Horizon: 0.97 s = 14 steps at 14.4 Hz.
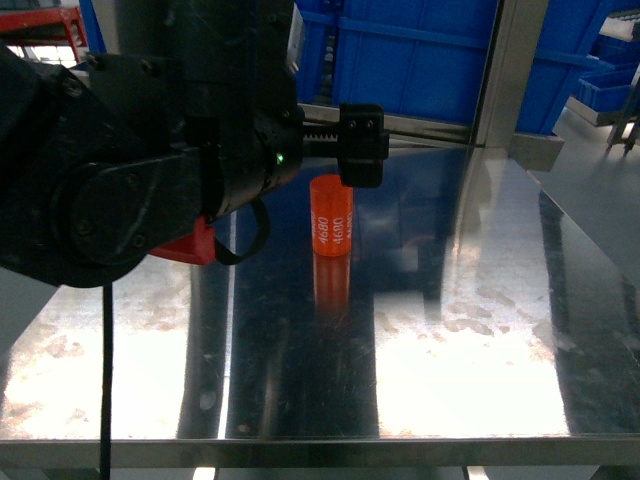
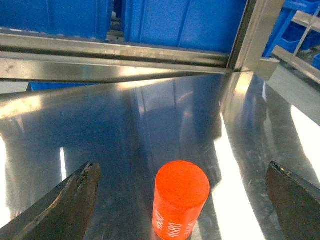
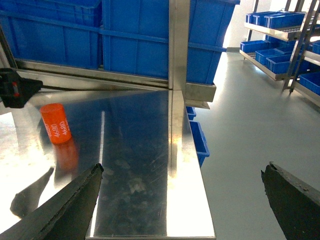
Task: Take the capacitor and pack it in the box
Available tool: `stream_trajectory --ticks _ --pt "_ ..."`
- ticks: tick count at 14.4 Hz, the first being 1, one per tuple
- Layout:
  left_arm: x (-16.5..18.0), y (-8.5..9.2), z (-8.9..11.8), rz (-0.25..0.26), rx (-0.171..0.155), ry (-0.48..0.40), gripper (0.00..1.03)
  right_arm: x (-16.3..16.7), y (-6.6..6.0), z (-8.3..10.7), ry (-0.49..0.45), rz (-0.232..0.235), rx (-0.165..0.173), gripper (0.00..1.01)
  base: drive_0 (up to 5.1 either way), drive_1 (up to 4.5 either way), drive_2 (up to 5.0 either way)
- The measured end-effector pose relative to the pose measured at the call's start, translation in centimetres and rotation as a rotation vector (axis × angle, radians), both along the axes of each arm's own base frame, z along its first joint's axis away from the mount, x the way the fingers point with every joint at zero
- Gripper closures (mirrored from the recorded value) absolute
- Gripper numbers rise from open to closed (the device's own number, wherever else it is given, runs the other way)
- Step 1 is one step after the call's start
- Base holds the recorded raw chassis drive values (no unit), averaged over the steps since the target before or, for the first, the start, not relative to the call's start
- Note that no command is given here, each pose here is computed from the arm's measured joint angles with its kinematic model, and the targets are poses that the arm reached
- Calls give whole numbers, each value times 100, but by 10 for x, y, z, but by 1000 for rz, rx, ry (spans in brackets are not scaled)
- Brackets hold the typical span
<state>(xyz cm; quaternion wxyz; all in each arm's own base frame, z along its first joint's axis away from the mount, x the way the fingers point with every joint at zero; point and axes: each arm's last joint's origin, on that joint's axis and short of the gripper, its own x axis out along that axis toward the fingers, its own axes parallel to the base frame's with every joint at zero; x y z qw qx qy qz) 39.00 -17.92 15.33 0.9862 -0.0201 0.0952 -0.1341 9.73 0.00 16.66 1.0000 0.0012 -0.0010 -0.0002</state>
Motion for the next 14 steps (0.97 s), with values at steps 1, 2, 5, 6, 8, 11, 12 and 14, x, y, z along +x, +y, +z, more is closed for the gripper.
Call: stream_trajectory --ticks 1,2,5,6,8,11,12,14 --pt "9 -4 -10 5 16 18 5 0 0 0 0 0 0 3 0 0 0" --pt "14 -6 -16 7 32 31 5 0 0 0 0 0 0 3 0 0 0" --pt "26 -12 -32 5 69 61 5 0 0 0 0 0 0 3 0 0 0" --pt "29 -13 -37 6 80 73 5 0 0 0 0 0 0 3 0 0 0" --pt "37 -17 -48 7 97 96 5 0 0 0 0 0 0 3 0 0 0" --pt "49 -20 -64 13 105 125 5 0 0 0 0 0 0 3 0 0 0" --pt "60 -24 -74 32 102 158 11 0 0 0 0 0 0 3 0 0 0" --pt "63 -28 -76 31 95 168 41 0 0 0 0 0 0 3 0 0 0"
